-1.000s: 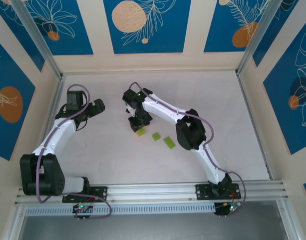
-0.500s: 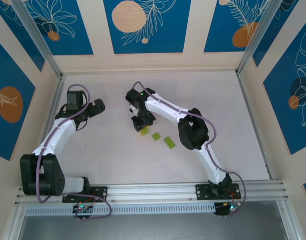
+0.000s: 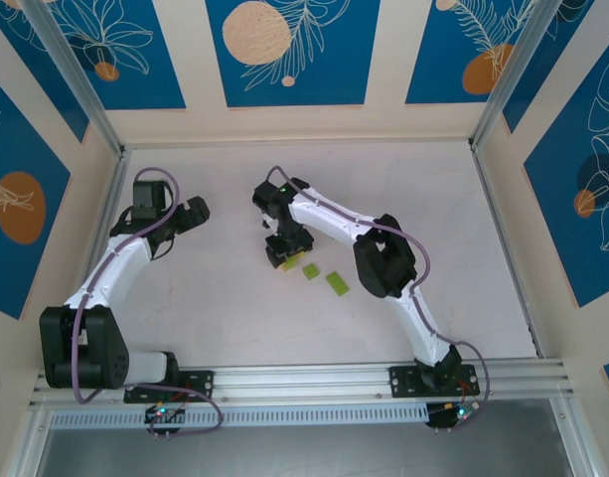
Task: Assemble a carrot with lego
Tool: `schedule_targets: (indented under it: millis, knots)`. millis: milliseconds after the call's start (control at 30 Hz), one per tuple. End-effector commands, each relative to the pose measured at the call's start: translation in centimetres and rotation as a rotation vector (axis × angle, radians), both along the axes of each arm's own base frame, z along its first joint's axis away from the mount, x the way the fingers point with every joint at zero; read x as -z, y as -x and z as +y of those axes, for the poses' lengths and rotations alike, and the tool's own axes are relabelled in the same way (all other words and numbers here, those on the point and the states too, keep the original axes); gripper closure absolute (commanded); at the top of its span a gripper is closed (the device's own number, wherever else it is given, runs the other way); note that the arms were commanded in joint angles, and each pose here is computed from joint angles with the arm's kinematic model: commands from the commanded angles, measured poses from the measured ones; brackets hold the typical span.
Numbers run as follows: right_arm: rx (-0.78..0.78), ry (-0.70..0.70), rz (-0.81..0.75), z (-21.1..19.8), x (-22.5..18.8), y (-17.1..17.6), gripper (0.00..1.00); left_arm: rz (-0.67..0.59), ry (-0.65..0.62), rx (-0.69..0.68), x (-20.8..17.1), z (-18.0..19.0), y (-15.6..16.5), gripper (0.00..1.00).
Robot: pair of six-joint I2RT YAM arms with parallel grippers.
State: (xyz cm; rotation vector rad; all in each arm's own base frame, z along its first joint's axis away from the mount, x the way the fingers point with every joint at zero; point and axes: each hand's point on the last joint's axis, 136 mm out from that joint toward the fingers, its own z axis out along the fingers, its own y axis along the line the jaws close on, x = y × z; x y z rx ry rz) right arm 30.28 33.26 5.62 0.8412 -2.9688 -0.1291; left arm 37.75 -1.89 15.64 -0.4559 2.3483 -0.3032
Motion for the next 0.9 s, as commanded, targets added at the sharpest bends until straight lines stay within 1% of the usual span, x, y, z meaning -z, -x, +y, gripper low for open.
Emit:
schedule_targets:
  millis: [0, 167, 233, 300, 400, 500, 600, 700, 867]
  knots:
    - [-0.011, -0.057, -0.028, 0.4, -3.8, 0.4, 0.35, -0.009, -0.001, 0.002, -0.3, 0.3, 0.0, 0.01]
    - [-0.011, -0.101, -0.073, -0.2, -7.3, 0.1, 0.28, -0.011, -0.002, 0.004, -0.4, 0.3, -0.1, 0.01]
    - [-0.006, -0.098, -0.104, -1.0, -8.5, -0.4, 0.27, -0.008, -0.002, 0.003, -0.3, 0.3, -0.1, 0.01]
    - [0.005, -0.093, -0.138, -2.2, -9.6, -1.4, 0.27, -0.01, -0.001, 0.004, -0.4, 0.3, -0.1, 0.01]
    - [0.044, -0.082, -0.155, -4.5, -9.9, -3.5, 0.27, -0.011, 0.0, 0.003, -0.4, 0.3, -0.1, 0.01]
    - [0.077, -0.057, -0.17, -7.0, -9.0, -6.0, 0.27, -0.011, 0.002, 0.004, -0.4, 0.3, 0.0, 0.01]
    - [0.091, -0.037, -0.173, -9.1, -7.3, -8.4, 0.27, -0.013, 0.0, 0.003, -0.5, 0.3, 0.0, 0.01]
    - [0.105, -0.04, -0.162, -10.4, -5.2, -10.4, 0.28, -0.012, 0.0, 0.003, -0.4, 0.3, 0.0, 0.01]
    - [0.125, -0.071, -0.115, -11.3, -2.2, -12.2, 0.29, -0.008, -0.003, 0.002, -0.3, 0.3, 0.0, 0.01]
